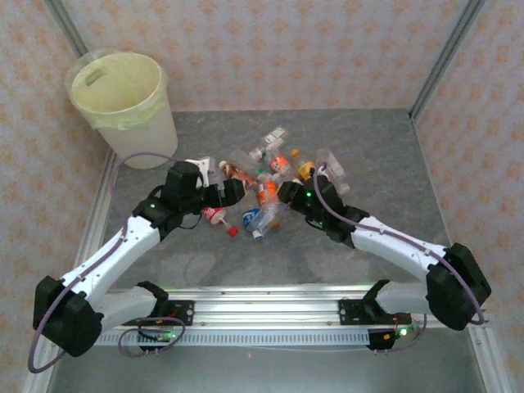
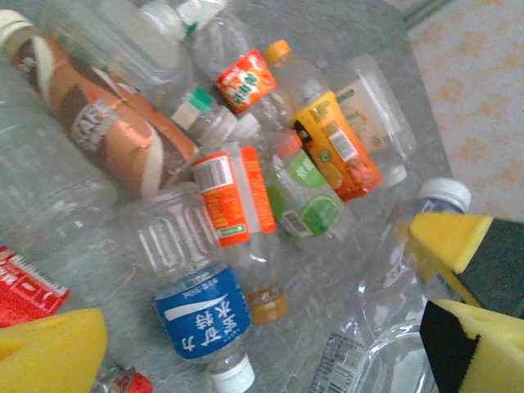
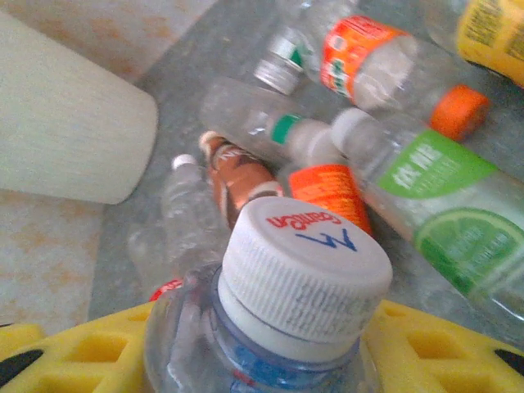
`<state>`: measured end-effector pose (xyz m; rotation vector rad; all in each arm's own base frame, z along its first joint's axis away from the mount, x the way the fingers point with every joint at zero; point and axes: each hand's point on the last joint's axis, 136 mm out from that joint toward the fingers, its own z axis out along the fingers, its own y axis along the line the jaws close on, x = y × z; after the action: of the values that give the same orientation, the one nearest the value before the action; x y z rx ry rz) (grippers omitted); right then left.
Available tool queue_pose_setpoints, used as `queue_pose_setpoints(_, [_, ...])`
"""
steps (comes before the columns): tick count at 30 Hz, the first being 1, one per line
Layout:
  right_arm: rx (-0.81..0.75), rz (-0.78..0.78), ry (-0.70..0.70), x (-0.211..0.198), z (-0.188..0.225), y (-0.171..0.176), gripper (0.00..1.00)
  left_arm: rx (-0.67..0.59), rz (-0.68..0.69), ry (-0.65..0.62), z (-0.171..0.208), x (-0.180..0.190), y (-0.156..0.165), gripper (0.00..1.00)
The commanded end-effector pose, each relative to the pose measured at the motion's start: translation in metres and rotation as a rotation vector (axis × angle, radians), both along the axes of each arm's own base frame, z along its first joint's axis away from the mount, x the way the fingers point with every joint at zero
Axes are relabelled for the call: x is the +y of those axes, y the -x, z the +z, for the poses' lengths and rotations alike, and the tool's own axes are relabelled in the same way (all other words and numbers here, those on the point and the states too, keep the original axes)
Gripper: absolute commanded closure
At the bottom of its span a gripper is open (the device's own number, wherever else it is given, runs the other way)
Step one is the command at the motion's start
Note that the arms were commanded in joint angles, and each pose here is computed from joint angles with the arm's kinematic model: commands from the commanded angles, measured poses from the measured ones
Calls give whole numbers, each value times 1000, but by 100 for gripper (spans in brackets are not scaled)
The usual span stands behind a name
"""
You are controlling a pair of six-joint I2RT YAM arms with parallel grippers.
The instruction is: Put the plastic bottles in the bin
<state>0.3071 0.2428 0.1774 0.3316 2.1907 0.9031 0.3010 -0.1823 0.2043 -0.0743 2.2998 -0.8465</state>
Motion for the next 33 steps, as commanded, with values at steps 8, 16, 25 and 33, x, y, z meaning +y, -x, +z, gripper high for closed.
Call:
queue_pose_setpoints(8, [-286,195,-120,42,119,-9,75,-223,-419,9,61,-41,30,0])
queue_pose_setpoints(16, [-375,348,-170,64,159,5,74,-265,-602,49,85,-61,40,0])
queue_pose_setpoints(25, [-396,335,-199,71,171,-5,74,-216,-715,76,80,-71,54,7])
queue_pose_setpoints(33, [-385,353,-206,78,171,-10,68,-257,-635,59,79,-70,40,46])
